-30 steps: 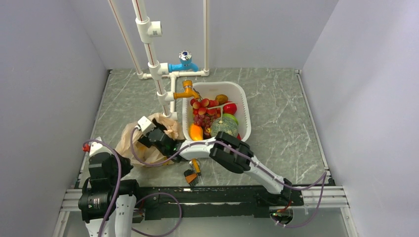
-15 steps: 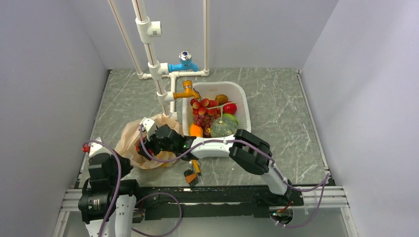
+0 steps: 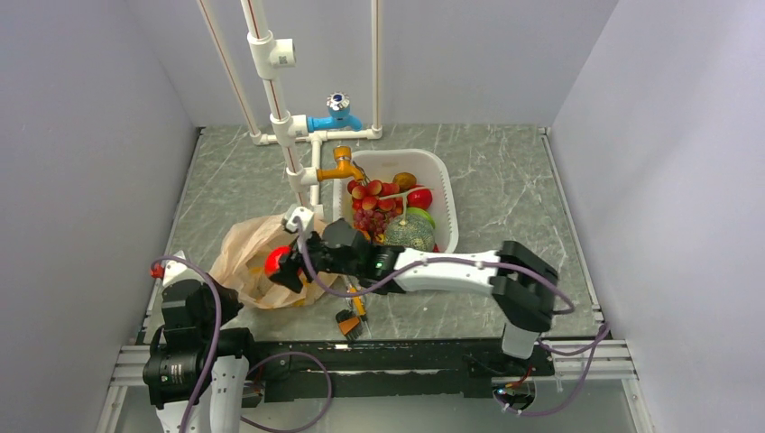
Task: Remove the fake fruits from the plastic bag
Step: Place the plastic bag at the center of the board, then place the fake fruit in the bin.
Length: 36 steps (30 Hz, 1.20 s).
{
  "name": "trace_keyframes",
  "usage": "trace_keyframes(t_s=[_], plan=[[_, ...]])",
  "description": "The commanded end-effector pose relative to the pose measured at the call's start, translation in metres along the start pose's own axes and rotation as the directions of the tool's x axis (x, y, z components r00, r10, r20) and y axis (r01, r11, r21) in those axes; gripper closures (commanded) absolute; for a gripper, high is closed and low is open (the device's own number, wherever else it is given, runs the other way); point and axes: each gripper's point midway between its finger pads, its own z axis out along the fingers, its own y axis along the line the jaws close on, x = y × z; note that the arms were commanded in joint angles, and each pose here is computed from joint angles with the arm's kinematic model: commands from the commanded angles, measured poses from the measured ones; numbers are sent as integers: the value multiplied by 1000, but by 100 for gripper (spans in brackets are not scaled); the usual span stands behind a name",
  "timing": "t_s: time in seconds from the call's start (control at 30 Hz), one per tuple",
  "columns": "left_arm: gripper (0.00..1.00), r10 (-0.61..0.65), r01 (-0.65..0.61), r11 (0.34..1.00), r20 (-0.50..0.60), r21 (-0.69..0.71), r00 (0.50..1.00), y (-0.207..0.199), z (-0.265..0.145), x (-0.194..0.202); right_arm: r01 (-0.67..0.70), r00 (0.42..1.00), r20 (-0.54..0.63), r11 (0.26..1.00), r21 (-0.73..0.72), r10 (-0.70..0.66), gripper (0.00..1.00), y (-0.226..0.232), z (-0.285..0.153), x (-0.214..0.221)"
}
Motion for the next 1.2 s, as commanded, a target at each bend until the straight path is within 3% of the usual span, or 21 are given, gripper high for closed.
trace_keyframes(t_s=[0.0,0.17,0.43,0.57,0.67,0.73,0.83,1.0,1.17], plan=[[100,12,-12,1000,26,21,1000,-4,-2,-6,35,974,219,994,105,-58,100,-11,-47,-74],[100,13,-13,1000,27,22,1000,-4,-2,-5,-7,956,286,970,242,-65,100,-45,-90,-76],[100,-10,9,999,30,45,1000,-13,-11,-15,-84,954,299,941,327,-19,100,-85,-131,-66],[100,-22,-19,977,189,213,982,-56,-38,-69,-65,950,309,931,358,-53,100,-90,-148,-74],[100,64,-129,977,347,168,936,-66,-54,-121,-50,949,306,924,379,-74,100,-91,-159,-77],[100,120,-171,980,389,98,914,-67,-57,-150,-47,949,304,920,390,-80,100,-92,-166,-77],[100,186,-223,973,377,56,908,-81,-46,-179,-46,950,301,911,409,-87,100,-94,-177,-75],[100,264,-328,935,355,133,897,-121,-15,-208,-53,958,274,887,458,-85,100,-103,-188,-69],[100,324,-358,931,289,71,901,-120,39,-214,-61,962,260,865,498,-82,100,-110,-196,-69]])
